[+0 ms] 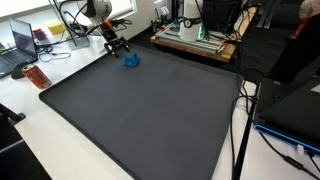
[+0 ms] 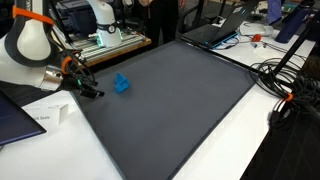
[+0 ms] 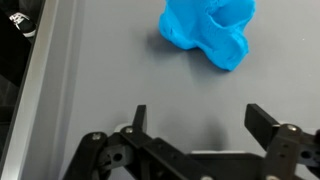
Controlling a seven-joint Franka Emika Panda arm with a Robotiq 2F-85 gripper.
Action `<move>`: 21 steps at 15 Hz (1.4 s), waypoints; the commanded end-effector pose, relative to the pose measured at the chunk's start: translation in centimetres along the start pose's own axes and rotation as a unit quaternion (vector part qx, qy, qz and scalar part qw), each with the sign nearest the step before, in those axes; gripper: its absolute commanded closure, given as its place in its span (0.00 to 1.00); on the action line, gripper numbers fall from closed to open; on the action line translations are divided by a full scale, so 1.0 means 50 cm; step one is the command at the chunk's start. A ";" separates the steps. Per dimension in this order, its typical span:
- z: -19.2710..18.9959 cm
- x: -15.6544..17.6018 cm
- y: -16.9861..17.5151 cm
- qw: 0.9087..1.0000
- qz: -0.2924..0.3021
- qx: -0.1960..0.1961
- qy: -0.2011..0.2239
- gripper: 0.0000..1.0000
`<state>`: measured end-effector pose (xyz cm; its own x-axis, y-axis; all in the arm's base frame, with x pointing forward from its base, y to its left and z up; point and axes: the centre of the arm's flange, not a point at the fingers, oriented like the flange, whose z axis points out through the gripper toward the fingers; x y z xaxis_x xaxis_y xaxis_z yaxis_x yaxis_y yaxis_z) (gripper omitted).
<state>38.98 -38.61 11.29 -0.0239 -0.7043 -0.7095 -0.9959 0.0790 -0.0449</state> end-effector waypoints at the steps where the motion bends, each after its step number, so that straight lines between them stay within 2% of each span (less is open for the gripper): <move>1: -0.012 0.029 -0.004 0.999 0.023 0.009 -0.041 0.00; 7: -0.020 0.033 0.017 0.995 0.019 0.003 -0.097 0.00; 14: -0.031 0.027 0.024 0.991 0.023 0.012 -0.128 0.00; 17: -0.035 0.021 0.019 0.992 0.021 0.013 -0.126 0.00; 21: -0.053 -0.014 0.016 0.997 -0.024 0.014 -0.074 0.00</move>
<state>37.83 -40.16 11.86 -0.0063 -0.5453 -0.8382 -0.9950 0.0870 -0.0492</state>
